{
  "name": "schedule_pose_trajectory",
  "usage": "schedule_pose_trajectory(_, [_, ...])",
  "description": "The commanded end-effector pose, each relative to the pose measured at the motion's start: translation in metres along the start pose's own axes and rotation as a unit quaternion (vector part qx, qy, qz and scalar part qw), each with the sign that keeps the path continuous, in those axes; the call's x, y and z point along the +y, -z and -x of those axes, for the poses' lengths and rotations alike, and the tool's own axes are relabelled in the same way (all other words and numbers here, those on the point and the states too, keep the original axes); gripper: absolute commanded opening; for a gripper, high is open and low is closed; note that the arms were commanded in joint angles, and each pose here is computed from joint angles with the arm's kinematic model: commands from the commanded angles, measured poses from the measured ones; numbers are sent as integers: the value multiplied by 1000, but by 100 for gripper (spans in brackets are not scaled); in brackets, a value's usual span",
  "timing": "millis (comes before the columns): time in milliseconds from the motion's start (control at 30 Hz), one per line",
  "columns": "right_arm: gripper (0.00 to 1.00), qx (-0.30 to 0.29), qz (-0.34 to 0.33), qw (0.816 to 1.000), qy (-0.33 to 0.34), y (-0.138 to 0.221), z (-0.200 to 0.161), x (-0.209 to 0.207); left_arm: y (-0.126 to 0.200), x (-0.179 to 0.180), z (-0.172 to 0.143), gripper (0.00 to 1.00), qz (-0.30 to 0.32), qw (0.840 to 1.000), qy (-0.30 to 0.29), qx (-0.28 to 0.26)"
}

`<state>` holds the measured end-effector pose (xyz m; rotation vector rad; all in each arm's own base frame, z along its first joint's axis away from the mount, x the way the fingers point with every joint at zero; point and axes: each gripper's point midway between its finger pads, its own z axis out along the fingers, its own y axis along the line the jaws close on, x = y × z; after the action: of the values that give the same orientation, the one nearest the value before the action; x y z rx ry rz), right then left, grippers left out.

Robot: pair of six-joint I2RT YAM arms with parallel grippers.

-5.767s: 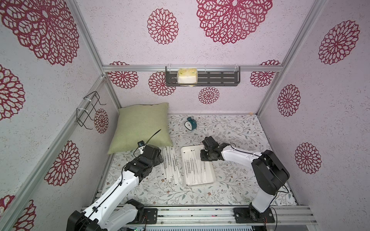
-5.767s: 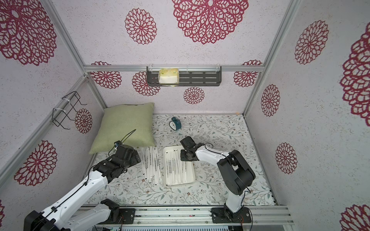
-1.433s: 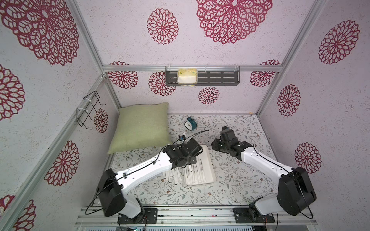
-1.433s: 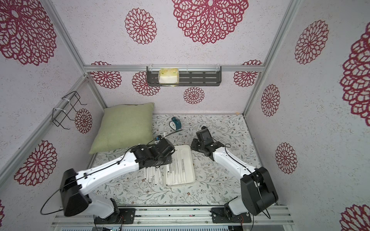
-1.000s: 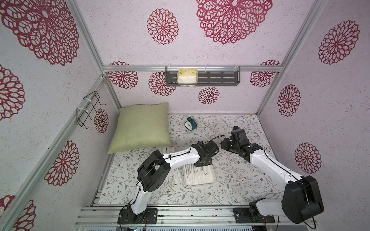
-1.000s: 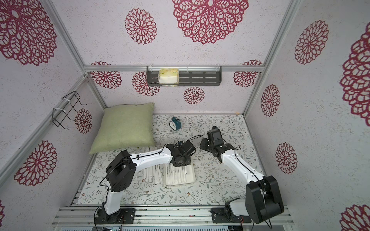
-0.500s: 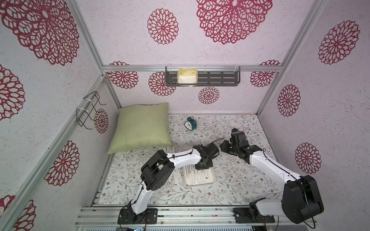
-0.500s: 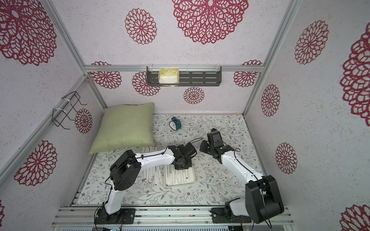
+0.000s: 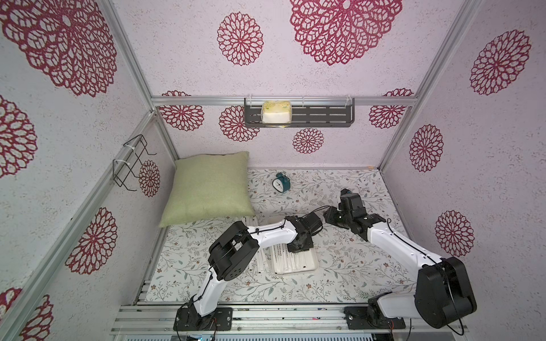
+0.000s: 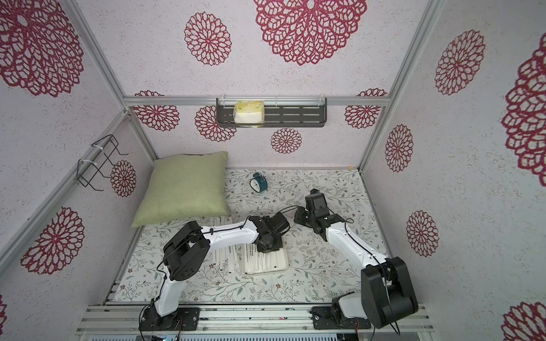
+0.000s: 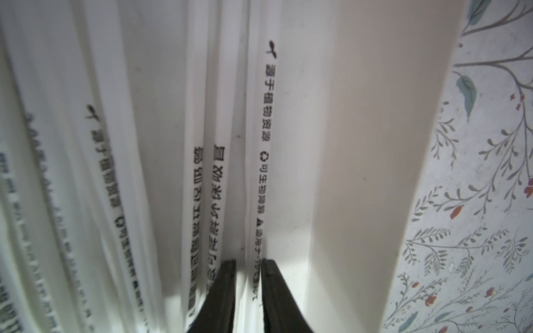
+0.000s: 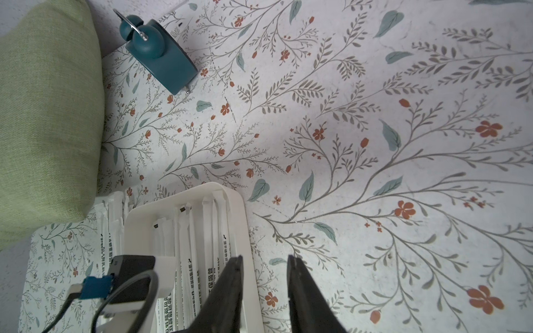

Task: Put the straws into the storage box
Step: Place the straw in the storage box.

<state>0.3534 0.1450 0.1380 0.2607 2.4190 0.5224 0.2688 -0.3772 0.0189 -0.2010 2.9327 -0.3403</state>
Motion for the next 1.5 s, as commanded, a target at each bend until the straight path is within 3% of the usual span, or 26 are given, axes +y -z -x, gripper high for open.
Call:
schedule_pose_trajectory(0, [32,-7,15,1000,6,-1,6,6,14,0,10,23,-8,1000,2,-21])
schedule_pose_trajectory(233, [32,8,15,1000,6,-6,-5,5,45,-17,29,25,-37,997,-21,-58])
schedule_pose_trajectory(333, [26,21,19,999,17,-2,-19,12,82,-13,39,28,-38,994,-34,-93])
schedule_pose_trajectory(533, [20,56,32,996,54,-6,-65,53,152,93,62,39,58,977,-32,-201])
schedule_pose_trajectory(667, [20,74,20,995,71,-26,-85,67,171,174,67,56,100,966,-6,-238])
schedule_pose_trajectory(767, [21,79,-6,993,87,-39,-93,67,178,212,67,71,86,960,25,-267])
schedule_pose_trajectory(867, [21,89,-26,991,93,-51,-100,63,180,229,65,75,32,953,54,-297])
schedule_pose_trajectory(933, [21,93,-34,991,93,-56,-104,60,175,238,63,75,2,949,73,-307])
schedule_pose_trajectory(1067, [20,98,-58,989,95,-66,-109,52,166,256,56,73,1,947,95,-305])
schedule_pose_trajectory(1467, [12,121,-47,987,94,-78,-122,60,141,258,55,64,20,963,84,-257])
